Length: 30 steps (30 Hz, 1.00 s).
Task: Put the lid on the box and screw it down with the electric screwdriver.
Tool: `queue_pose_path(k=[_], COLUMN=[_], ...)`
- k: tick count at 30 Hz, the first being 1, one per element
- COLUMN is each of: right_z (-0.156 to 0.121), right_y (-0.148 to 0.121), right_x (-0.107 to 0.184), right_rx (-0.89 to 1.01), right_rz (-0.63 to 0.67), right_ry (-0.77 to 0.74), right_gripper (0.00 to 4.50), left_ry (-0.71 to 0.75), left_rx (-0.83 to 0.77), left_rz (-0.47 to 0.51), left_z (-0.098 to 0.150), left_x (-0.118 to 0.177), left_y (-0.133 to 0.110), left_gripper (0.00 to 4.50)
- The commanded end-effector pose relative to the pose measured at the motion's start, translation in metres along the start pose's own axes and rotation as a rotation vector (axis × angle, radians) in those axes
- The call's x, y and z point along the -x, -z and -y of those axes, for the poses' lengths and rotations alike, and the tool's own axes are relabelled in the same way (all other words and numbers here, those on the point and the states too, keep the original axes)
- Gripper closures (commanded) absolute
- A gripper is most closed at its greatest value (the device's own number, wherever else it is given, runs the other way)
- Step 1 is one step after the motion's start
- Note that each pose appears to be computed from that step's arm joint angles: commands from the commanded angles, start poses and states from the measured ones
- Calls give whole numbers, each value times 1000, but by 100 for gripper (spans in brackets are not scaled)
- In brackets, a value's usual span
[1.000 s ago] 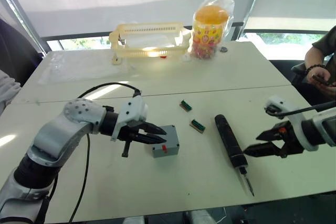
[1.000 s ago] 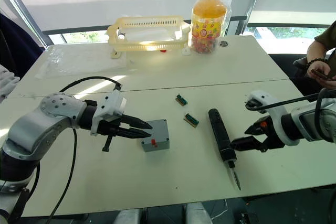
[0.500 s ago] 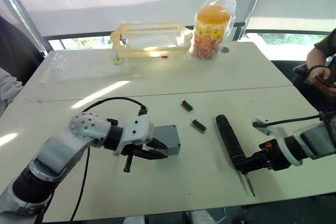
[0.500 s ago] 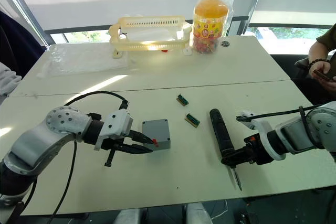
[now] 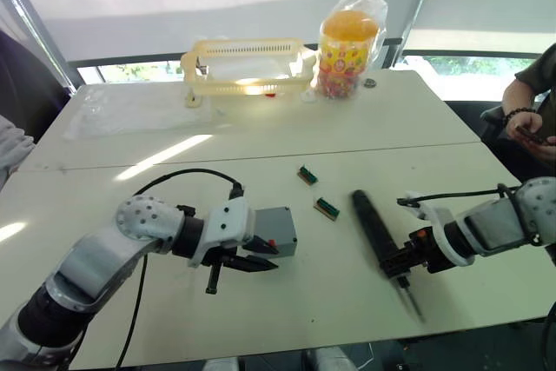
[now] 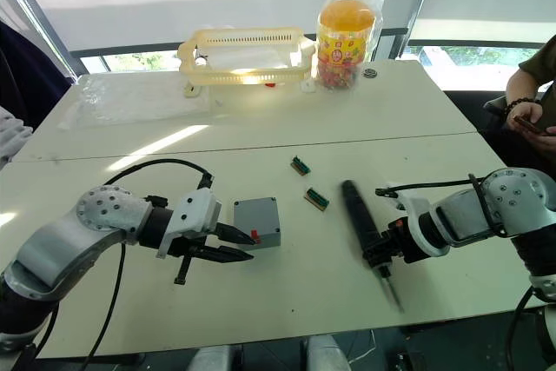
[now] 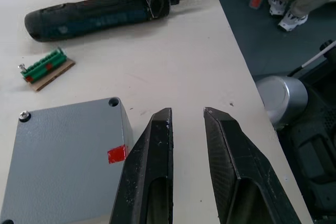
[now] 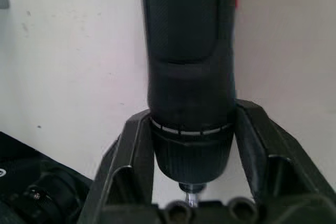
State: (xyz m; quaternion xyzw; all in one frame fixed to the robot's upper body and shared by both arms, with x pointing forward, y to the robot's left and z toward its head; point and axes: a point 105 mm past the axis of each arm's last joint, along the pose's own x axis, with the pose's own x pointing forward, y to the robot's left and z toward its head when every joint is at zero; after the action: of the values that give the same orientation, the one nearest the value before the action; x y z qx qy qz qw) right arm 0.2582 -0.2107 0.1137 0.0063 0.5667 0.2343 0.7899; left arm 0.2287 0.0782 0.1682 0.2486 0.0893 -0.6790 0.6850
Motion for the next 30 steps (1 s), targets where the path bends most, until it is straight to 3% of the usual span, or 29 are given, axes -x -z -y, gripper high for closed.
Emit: queue_pose_path(k=[1,6,10,12,15,20,25,30], right_z=[5,18,20,24,6,-39,-81,-142], right_y=[16,-1,-36,-46,-56,-101,-120,-117], right_x=[-2,15,57,100,133,170,166,130], right_rx=[-17,-123,-216,-208,-121,73,284,393], right_rz=[-45,124,405,535,687,1215,1575,1704], right_ry=[41,140,124,143,95,131,125,-191], right_gripper=[277,277,277,277,277,277,277,277], left_ry=[-19,-49,-113,-129,-137,-130,-122,-166], left_rx=[-33,-15,50,98,151,169,181,194], left_rz=[8,14,70,129,199,184,131,84], left_z=[-1,-10,-32,-45,-61,-77,-76,-69], left_x=[4,13,31,45,61,61,52,40], left_y=[-7,-4,-8,-17,-25,-17,-5,11], left_gripper=[356,356,356,356,356,356,356,356])
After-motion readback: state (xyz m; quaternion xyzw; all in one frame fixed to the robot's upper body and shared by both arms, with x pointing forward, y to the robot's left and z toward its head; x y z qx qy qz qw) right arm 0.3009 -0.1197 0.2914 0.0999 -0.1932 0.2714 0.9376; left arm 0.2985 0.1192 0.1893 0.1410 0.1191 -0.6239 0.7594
